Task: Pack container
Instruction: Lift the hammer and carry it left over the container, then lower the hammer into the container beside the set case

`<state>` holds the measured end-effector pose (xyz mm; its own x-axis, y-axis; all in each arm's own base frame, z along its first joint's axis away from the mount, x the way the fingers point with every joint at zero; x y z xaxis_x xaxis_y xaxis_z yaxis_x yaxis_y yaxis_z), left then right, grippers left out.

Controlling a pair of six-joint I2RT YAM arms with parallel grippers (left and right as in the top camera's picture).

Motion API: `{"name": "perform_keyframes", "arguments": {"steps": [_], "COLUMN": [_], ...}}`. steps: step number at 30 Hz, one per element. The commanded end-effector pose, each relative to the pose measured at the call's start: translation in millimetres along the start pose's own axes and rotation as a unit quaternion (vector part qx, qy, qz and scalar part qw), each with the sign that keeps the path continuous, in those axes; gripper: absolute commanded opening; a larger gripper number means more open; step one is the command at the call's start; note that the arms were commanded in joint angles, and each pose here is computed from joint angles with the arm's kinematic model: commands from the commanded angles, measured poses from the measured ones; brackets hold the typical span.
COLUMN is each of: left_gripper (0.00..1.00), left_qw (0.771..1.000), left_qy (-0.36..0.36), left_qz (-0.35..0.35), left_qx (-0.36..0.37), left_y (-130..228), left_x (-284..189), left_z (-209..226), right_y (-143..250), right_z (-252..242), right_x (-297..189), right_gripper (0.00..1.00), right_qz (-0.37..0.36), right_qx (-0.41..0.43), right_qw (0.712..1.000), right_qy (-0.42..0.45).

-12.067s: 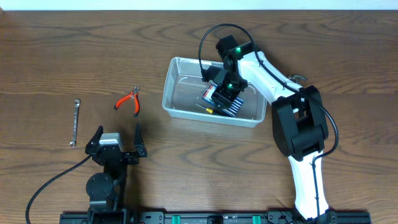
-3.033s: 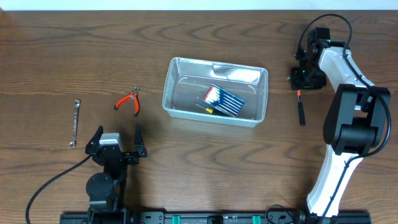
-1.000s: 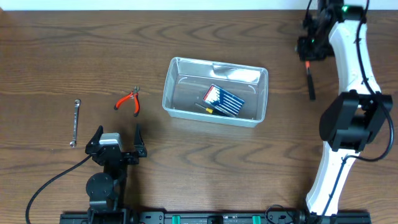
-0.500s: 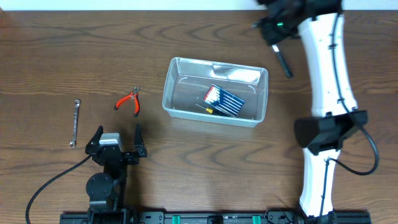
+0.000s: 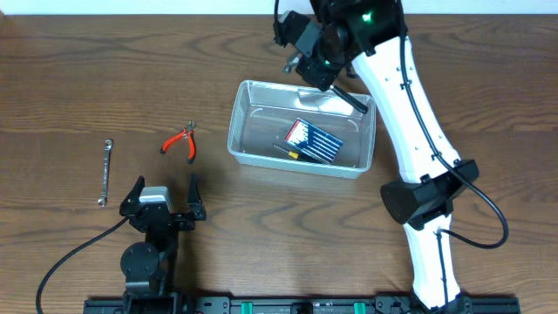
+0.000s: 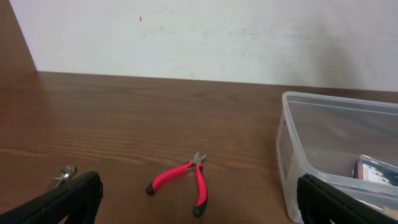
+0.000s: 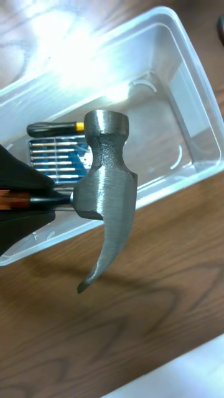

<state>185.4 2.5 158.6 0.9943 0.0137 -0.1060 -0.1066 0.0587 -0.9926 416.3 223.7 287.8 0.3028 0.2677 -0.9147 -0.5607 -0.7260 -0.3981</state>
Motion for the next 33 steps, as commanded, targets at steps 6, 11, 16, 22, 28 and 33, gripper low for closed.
{"name": "perform_keyframes", "arguments": {"steps": [6, 11, 16, 22, 28, 33], "left_gripper": [0.98, 0.98, 0.98, 0.98, 0.98, 0.98], "left_qw": [1.000, 1.000, 1.000, 1.000, 1.000, 1.000], "left_qy": [0.003, 0.003, 0.003, 0.003, 0.003, 0.003], "left_qz": [0.024, 0.024, 0.024, 0.024, 0.024, 0.024], "left_qx": [-0.003, -0.003, -0.003, -0.003, -0.003, -0.003], "left_y": [12, 12, 12, 12, 12, 12], "left_x": [1, 1, 1, 1, 1, 1], "left_z": [-1, -1, -1, -1, -1, -1], "right_y": [-6, -4, 4, 17, 22, 25], "right_z": [25, 37, 47, 50, 50, 50], "right_x": [-4, 7, 33, 65, 85, 98], "right_gripper": [0.01, 0.01, 0.01, 0.01, 0.01, 0.01], "right_qz": [-0.019, -0.003, 0.025, 0.057, 0.064, 0.066], "right_qx": [-0.051, -0.074, -0.090, -0.085, -0.085, -0.085], "right_qw": [0.997, 0.994, 0.990, 0.988, 0.987, 0.987], "right_qy": [-0.059, -0.074, -0.102, -0.118, -0.121, -0.122]}}
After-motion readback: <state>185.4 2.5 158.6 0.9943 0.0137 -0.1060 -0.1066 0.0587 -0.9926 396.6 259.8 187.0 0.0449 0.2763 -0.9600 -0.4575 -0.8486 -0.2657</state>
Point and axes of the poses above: each gripper's point midway between its finger pads, its own x axis out along the fingers, its own z axis along the line the jaws close on, y = z × x, the point moved 6 cm from there along -x, back along the fingers, and after that the axes turned 6 degrees about x, right-handed, at the moved point
